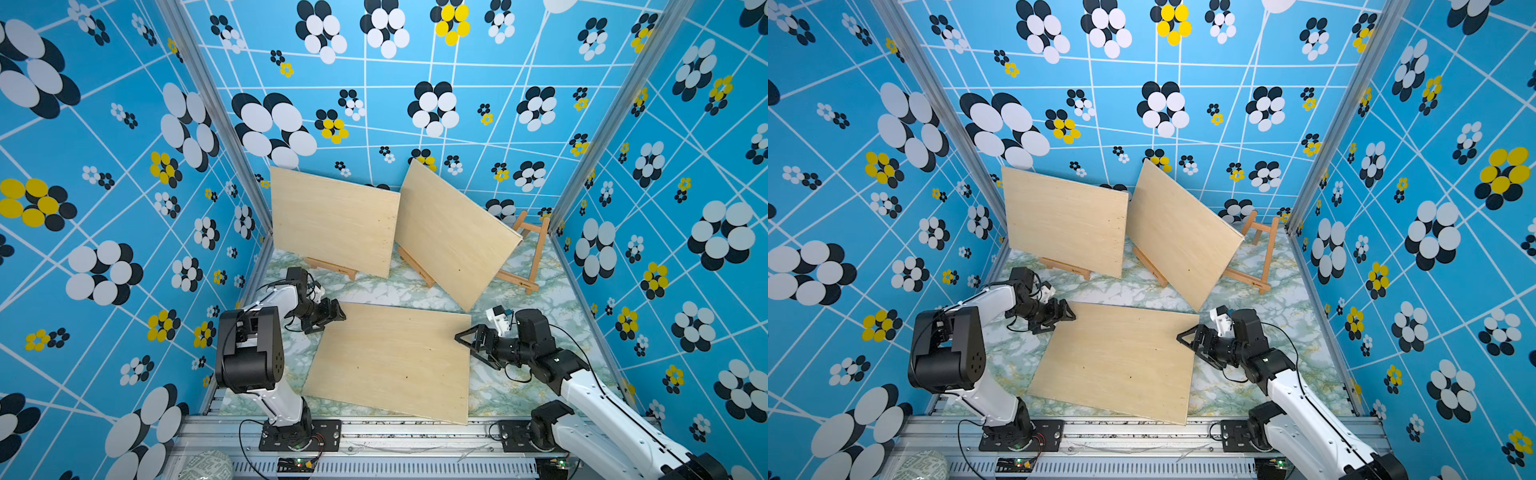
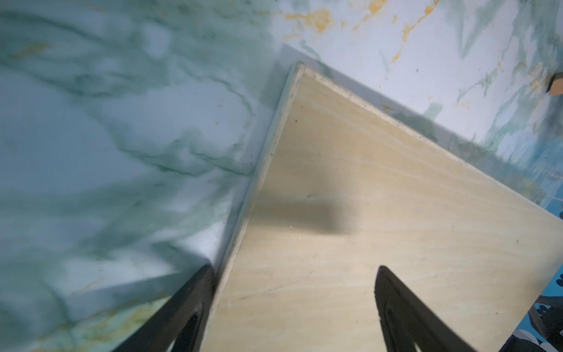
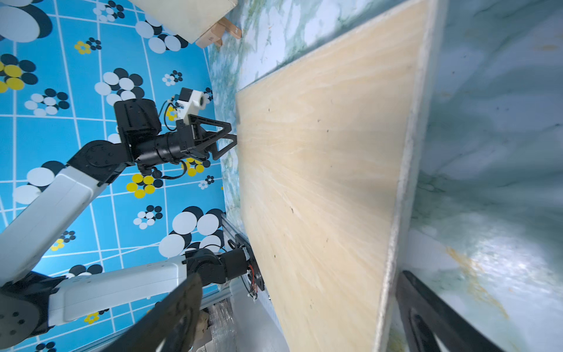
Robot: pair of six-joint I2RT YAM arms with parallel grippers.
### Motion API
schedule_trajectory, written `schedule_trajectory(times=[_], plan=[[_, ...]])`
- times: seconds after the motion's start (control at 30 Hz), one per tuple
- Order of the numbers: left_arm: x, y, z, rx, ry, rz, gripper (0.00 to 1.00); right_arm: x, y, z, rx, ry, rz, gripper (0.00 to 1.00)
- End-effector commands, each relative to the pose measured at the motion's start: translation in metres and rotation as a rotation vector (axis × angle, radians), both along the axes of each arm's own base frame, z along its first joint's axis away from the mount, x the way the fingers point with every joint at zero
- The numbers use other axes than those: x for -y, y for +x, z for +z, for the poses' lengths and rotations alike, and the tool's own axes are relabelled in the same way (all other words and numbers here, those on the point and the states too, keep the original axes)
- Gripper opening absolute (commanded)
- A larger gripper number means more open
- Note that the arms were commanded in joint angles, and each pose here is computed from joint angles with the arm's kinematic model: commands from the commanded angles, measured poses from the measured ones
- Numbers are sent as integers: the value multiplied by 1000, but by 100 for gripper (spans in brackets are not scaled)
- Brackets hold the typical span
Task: Assemble the easel
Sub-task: Pick up the drawing board from the center of the board.
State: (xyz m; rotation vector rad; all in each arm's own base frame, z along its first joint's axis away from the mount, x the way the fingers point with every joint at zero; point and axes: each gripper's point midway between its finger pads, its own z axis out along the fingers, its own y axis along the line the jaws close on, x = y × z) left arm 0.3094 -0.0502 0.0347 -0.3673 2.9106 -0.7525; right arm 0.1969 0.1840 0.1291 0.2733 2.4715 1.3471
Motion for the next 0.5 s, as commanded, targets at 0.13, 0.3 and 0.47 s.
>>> schedule_trajectory(times=[0.13,0.3,0.47], plan=[[35,-27,3,-114,-227,-19,84,-32,-9,79,161,245,157,99],[31,-25,6,-105,-238,-1,85,-34,-8,98,197,300,151,99],[29,-24,7,-101,-244,9,84,-36,-8,112,222,326,152,99]])
